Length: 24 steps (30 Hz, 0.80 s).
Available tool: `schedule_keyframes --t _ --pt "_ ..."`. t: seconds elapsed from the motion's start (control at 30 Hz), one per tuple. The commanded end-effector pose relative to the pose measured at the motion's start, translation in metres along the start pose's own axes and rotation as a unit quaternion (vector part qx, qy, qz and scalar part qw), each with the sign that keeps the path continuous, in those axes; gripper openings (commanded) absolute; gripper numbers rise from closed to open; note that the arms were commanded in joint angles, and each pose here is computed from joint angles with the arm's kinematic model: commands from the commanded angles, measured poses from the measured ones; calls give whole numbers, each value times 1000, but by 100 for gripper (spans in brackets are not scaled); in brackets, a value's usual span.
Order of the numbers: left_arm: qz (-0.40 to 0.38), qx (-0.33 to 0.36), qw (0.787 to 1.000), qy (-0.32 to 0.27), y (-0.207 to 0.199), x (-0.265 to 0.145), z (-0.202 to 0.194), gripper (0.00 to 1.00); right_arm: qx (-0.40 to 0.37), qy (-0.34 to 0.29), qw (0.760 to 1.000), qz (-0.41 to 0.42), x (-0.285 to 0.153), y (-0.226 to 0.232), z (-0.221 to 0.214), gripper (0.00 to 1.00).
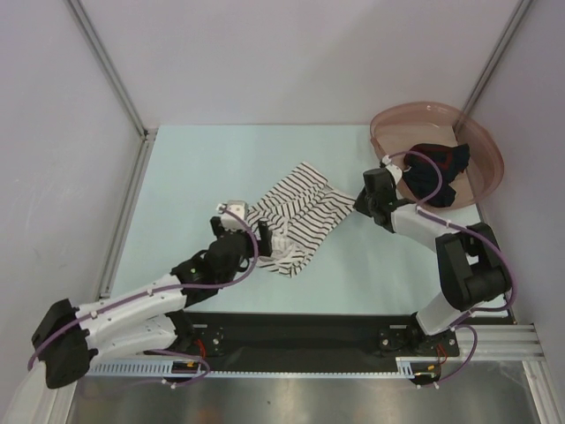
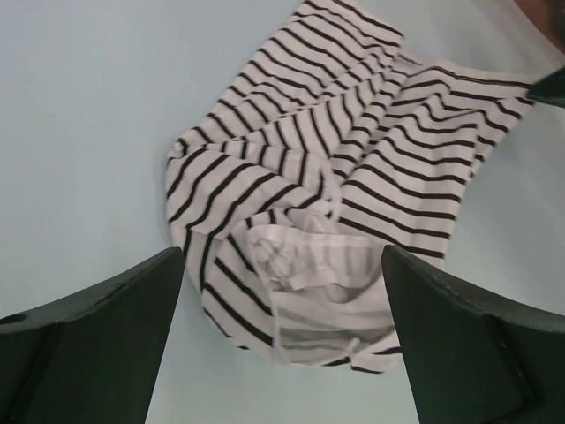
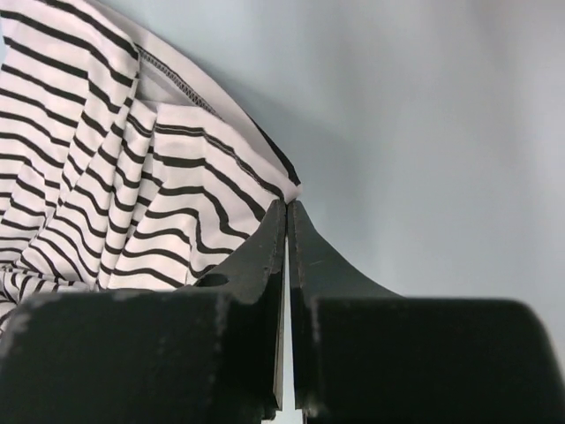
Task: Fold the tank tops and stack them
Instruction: Flatten the tank top out
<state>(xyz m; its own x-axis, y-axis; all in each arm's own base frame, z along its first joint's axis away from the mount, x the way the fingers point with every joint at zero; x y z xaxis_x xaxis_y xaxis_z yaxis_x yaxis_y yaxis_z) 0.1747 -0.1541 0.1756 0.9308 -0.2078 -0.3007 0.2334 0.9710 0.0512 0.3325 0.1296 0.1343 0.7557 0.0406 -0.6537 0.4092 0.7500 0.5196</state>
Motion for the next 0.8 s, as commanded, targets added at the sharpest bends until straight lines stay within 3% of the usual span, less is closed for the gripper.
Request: schedule_keyframes --t 0.0,0.13,0.33,0.77 --pt "-69 44 997 -6 -35 -8 31 100 -20 -3 1000 -13 -6 -21 -9 0" --pt "-126 92 987 30 -71 -22 46 100 -2 1 1000 23 -4 -31 -22 0" --pt "-192 149 959 147 -107 -27 24 100 4 8 999 40 -6 -27 -19 0" --pt "-109 214 933 266 -119 -4 -16 98 16 0 999 41 -13 -33 -11 0"
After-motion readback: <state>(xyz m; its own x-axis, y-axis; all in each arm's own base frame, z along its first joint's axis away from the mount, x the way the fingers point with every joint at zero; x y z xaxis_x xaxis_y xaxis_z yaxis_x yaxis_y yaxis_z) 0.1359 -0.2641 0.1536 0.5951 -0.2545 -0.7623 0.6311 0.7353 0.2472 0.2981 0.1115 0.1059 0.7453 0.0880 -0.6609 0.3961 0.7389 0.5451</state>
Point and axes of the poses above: each gripper's point midway between its finger pads, its own x axis out along the fingers, its own y axis along the line the jaws close on, z = x × y, the point moved 9 cm from there along -x, back along the fingers, and after that the axes turned 15 degrees about x, right-handed, at the moved point
